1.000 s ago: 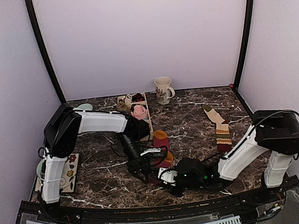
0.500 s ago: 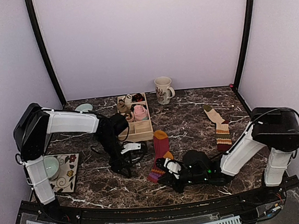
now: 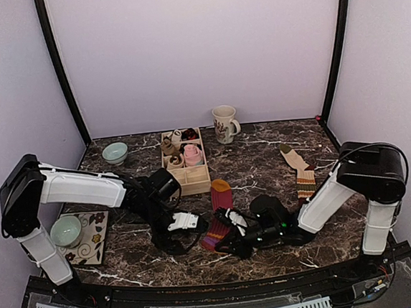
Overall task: Roll the socks
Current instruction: Roll the sock at the center of the board.
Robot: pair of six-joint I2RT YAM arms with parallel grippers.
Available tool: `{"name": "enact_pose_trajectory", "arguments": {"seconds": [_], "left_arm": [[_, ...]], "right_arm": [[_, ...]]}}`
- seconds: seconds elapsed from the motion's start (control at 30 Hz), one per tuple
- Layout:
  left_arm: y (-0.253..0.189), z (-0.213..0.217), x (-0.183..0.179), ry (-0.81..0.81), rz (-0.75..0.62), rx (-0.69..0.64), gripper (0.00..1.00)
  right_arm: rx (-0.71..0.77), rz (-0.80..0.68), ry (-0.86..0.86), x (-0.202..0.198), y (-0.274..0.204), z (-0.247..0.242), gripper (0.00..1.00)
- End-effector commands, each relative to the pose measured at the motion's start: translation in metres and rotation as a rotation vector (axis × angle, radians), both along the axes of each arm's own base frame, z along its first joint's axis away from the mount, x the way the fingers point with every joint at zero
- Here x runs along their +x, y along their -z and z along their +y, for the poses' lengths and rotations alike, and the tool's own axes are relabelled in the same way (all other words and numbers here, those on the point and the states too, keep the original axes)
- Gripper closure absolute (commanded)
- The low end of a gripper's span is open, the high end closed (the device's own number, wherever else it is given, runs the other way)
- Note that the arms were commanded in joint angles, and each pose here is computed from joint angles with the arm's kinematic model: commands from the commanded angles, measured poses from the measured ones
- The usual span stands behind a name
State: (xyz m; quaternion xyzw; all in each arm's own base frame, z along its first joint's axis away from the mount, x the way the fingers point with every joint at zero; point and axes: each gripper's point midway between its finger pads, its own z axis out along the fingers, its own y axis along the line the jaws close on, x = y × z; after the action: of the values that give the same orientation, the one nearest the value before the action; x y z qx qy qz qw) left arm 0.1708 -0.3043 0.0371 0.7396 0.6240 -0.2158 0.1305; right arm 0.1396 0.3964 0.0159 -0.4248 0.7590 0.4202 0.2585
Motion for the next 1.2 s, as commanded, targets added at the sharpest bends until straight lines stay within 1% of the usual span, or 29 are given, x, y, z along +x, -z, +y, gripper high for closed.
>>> {"name": "enact_pose_trajectory", "arguments": {"seconds": [0.0, 0.03, 0.13, 0.27, 0.4, 0.47, 0.63, 0.77, 0.93, 1.0, 1.1, 1.13, 1.17], "left_arm": [[-0.014, -0.027, 0.020, 0.065, -0.150, -0.040, 0.35], [-0.013, -0.031, 0.019, 0.078, -0.149, -0.025, 0.36], [-0.020, -0.045, 0.017, 0.105, -0.142, -0.044, 0.40], [-0.019, -0.054, 0.006, 0.194, -0.196, -0.075, 0.43], [-0.011, -0.057, -0.010, 0.274, -0.193, -0.056, 0.52], [-0.008, -0.059, -0.012, 0.298, -0.215, -0.053, 0.55], [0.000, -0.062, -0.005, 0.303, -0.248, -0.042, 0.60], [0.007, -0.063, 0.001, 0.289, -0.270, -0.032, 0.61], [0.013, -0.066, 0.003, 0.278, -0.266, -0.029, 0.64], [0.015, -0.067, 0.002, 0.274, -0.260, -0.027, 0.70], [0.018, -0.066, 0.001, 0.260, -0.251, -0.022, 0.93], [0.019, -0.065, 0.001, 0.255, -0.248, -0.020, 0.98], [0.020, -0.065, 0.001, 0.247, -0.242, -0.016, 1.00]], "right_arm": [[-0.312, 0.335, 0.030, -0.037, 0.088, -0.066, 1.00], [-0.299, 0.359, 0.030, -0.036, 0.088, -0.066, 1.00], [-0.302, 0.407, 0.032, -0.038, 0.091, -0.068, 1.00], [-0.296, 0.455, 0.055, -0.038, 0.093, -0.073, 1.00], [-0.289, 0.499, 0.085, -0.036, 0.096, -0.079, 1.00], [-0.283, 0.511, 0.094, -0.035, 0.096, -0.080, 1.00], [-0.270, 0.524, 0.101, -0.033, 0.096, -0.078, 1.00], [-0.266, 0.528, 0.100, -0.034, 0.096, -0.079, 1.00], [-0.266, 0.527, 0.101, -0.035, 0.095, -0.080, 1.00], [-0.264, 0.523, 0.103, -0.034, 0.094, -0.080, 1.00], [-0.253, 0.507, 0.109, -0.032, 0.090, -0.079, 0.99], [-0.246, 0.496, 0.113, -0.030, 0.087, -0.079, 0.96], [-0.237, 0.481, 0.120, -0.028, 0.084, -0.079, 0.93]]}}
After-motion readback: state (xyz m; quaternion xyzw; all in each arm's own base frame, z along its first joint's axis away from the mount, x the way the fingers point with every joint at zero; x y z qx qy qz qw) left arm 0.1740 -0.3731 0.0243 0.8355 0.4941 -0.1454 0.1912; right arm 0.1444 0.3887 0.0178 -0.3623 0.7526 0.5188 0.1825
